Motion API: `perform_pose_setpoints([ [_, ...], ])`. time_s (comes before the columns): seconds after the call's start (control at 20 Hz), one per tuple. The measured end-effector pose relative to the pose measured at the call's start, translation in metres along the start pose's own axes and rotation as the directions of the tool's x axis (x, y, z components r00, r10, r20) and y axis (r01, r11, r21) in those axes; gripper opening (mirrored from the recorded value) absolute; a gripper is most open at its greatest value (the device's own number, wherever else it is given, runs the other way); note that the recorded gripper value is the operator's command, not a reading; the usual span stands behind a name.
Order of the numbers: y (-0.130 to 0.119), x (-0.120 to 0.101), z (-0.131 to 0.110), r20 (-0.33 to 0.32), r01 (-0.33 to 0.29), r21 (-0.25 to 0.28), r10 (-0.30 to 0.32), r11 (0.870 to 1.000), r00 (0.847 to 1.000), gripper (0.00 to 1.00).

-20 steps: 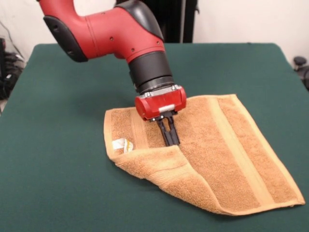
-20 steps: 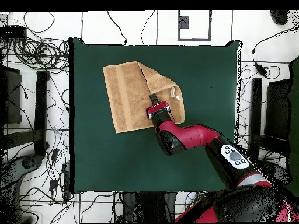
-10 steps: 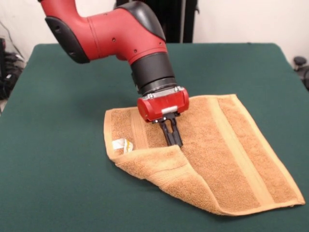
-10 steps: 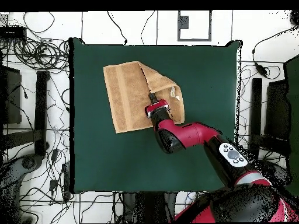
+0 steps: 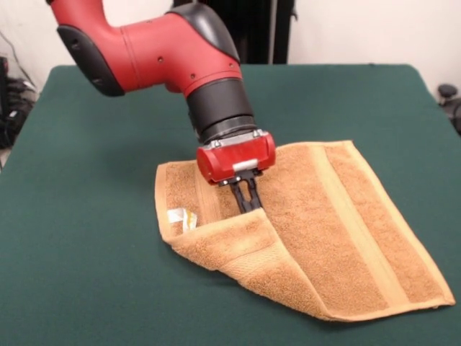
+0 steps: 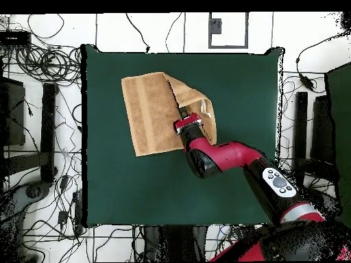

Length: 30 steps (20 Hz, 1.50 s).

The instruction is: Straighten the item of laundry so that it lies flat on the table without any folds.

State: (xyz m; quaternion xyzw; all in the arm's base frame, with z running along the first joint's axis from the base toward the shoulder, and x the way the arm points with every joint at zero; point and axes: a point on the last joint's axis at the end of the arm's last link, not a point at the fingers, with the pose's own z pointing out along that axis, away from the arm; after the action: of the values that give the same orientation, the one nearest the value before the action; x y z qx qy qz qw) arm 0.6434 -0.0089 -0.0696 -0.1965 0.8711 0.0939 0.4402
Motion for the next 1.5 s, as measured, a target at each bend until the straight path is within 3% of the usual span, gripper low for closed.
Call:
perform_pose_setpoints([
  [0.5, -0.023, 0.005, -0.001, 0.007, -0.043, -0.011, 0.043, 0.999, 0.999, 0.0],
  [1.2, -0.02, -0.014, 0.006, 0.045, -0.054, -0.031, 0.056, 0.998, 0.997, 0.0],
  [1.5, -0.017, -0.017, 0.011, 0.018, -0.066, -0.036, 0.066, 0.997, 0.998, 0.0],
])
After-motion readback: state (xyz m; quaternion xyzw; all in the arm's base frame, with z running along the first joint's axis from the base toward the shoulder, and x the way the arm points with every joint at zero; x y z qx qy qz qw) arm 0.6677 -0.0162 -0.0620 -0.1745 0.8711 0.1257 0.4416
